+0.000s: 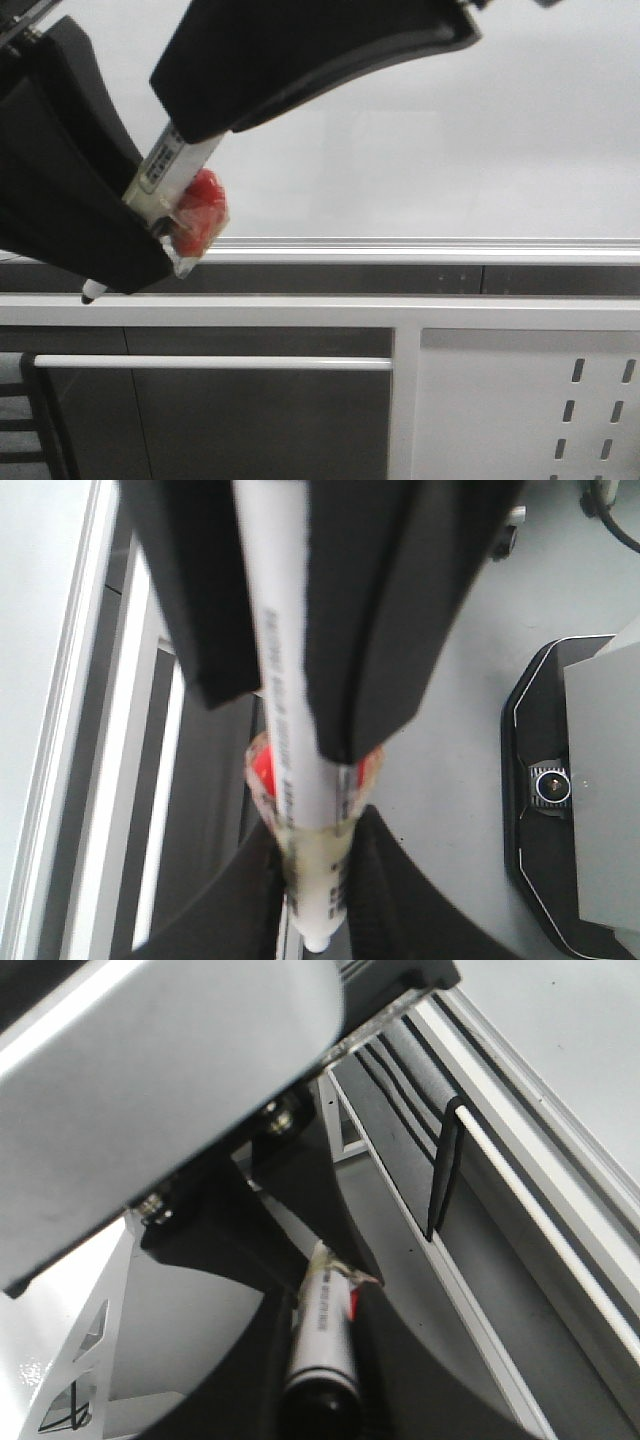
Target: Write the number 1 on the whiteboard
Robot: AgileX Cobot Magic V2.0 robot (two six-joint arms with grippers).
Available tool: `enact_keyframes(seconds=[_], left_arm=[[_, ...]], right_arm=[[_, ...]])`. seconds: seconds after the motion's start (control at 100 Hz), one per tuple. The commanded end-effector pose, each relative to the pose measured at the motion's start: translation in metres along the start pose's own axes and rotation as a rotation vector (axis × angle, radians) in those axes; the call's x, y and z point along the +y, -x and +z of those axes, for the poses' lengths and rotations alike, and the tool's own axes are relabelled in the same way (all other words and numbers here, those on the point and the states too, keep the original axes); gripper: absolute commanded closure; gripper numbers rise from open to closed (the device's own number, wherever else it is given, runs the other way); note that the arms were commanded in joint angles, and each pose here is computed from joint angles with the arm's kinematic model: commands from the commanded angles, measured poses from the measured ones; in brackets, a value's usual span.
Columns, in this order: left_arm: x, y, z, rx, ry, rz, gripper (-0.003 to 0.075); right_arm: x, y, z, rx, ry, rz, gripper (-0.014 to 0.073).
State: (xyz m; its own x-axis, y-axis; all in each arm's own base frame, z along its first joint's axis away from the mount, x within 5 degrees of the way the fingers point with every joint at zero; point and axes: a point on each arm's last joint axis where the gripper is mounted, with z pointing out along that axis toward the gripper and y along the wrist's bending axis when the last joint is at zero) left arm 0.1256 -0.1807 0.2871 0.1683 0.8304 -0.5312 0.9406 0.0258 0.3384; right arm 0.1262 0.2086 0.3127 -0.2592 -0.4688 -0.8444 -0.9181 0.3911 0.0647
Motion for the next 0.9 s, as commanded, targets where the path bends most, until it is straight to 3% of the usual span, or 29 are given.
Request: enact_keyframes(seconds=[0.0,0.31,0.38,0.53,0.6,0.89], left_arm=[[0.009,0.015,-0.013,-0.106,0.099,0.058,0.0738],[0.008,0.016,-0.013,-0.122,0.091,0.035,0.0724],[0.008,0.017,-0.016,-0.145,0.092,0.015,0.0658],[0.007,0.018,-0.026,-0.181,0.111,0.008,0.0409],[0.006,0.019,-0.032,-0.197,0.124,0.010,0.0349],[-0.002,0.019,-0.064,-0.309,0.152,-0.030,0.0343]], right_arm=[[0.001,0.015,-0.007,-0.078,0.001,0.051,0.0673],[0.004,0.012,-0.007,-0.045,0.026,0.050,0.0672],[0.003,0.011,-0.007,-0.042,0.022,0.041,0.0672],[0.002,0.012,-0.007,-0.045,0.010,0.023,0.0662],[0.002,0.012,-0.007,-0.050,0.006,0.023,0.0662],[0.000,0.013,-0.007,-0.055,-0.011,-0.002,0.0662]])
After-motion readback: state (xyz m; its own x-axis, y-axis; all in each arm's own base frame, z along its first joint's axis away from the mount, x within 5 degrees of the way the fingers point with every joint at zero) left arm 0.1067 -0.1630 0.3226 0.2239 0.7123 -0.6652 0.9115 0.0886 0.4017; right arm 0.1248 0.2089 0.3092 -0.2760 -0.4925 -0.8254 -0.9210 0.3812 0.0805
